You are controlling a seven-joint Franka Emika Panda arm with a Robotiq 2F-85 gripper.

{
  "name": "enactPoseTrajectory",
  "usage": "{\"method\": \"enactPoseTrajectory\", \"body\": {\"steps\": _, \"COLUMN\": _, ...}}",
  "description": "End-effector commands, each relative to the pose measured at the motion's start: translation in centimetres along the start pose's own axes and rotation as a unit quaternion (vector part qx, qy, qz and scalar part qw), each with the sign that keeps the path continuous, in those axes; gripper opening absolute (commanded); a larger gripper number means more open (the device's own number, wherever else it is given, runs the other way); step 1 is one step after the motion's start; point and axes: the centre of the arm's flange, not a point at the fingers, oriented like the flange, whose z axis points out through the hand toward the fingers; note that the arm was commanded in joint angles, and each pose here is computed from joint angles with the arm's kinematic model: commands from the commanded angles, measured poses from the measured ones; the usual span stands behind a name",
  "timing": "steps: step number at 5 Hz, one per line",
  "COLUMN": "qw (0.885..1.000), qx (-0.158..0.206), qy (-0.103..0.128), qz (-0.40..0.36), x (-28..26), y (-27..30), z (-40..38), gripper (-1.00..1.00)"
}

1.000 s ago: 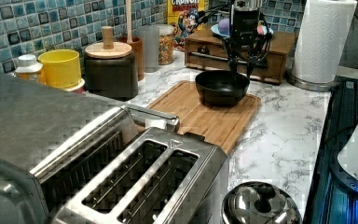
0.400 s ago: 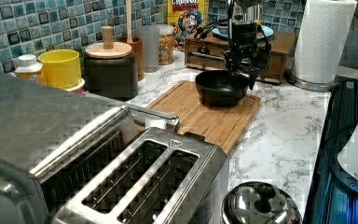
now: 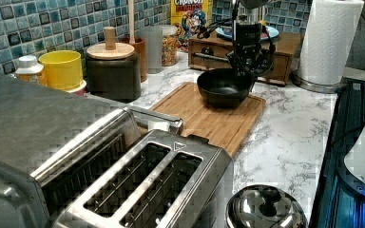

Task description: Pick up the bowl.

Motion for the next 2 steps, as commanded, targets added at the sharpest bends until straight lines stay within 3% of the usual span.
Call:
{"method": "enactPoseTrajectory", "body": {"steps": 1, "qw": 1.000, "qx": -0.005, "qy": 0.000, "qz": -0.001, "x": -0.2, "y": -0.2, "z": -0.5, "gripper": -1.00}}
{"method": "enactPoseTrajectory", "body": {"steps": 2, "qw": 1.000, "qx": 0.013, "qy": 0.012, "qz": 0.001, "x": -0.4, "y": -0.5, "z": -2.5, "gripper": -1.00}}
